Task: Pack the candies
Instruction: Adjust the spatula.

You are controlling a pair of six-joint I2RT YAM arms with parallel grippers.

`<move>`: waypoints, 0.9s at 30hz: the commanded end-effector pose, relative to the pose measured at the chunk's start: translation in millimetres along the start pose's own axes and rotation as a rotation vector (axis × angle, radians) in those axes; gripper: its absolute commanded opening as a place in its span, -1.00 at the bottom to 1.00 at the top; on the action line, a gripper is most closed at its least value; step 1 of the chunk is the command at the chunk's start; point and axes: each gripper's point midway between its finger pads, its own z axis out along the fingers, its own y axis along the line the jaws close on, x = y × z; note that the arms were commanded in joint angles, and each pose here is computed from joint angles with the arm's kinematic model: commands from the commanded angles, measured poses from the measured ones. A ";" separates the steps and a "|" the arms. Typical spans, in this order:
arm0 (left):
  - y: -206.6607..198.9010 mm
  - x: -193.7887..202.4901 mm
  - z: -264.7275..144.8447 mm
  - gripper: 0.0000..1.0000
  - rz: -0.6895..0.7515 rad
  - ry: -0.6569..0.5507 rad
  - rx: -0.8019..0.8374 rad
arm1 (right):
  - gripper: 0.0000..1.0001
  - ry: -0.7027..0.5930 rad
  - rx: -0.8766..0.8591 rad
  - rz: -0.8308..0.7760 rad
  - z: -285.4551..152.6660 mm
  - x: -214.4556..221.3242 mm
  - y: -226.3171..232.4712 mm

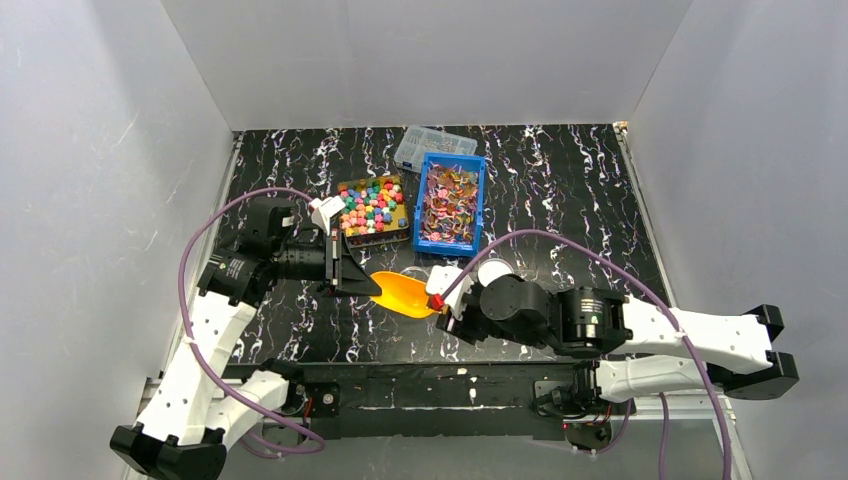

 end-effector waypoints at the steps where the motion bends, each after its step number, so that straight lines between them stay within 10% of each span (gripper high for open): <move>1: -11.5 9.6 -4.4 -1.00 0.010 0.023 0.059 | -0.01 -0.168 -0.004 0.030 -11.1 -29.6 -2.6; 19: -11.1 10.6 -2.6 -1.00 -0.012 0.028 0.074 | -0.12 -0.270 -0.044 0.027 -5.5 -47.2 6.2; 27: -6.4 12.4 -0.9 -1.00 -0.023 0.033 0.068 | -0.77 -0.309 -0.068 0.028 -8.0 -54.8 9.7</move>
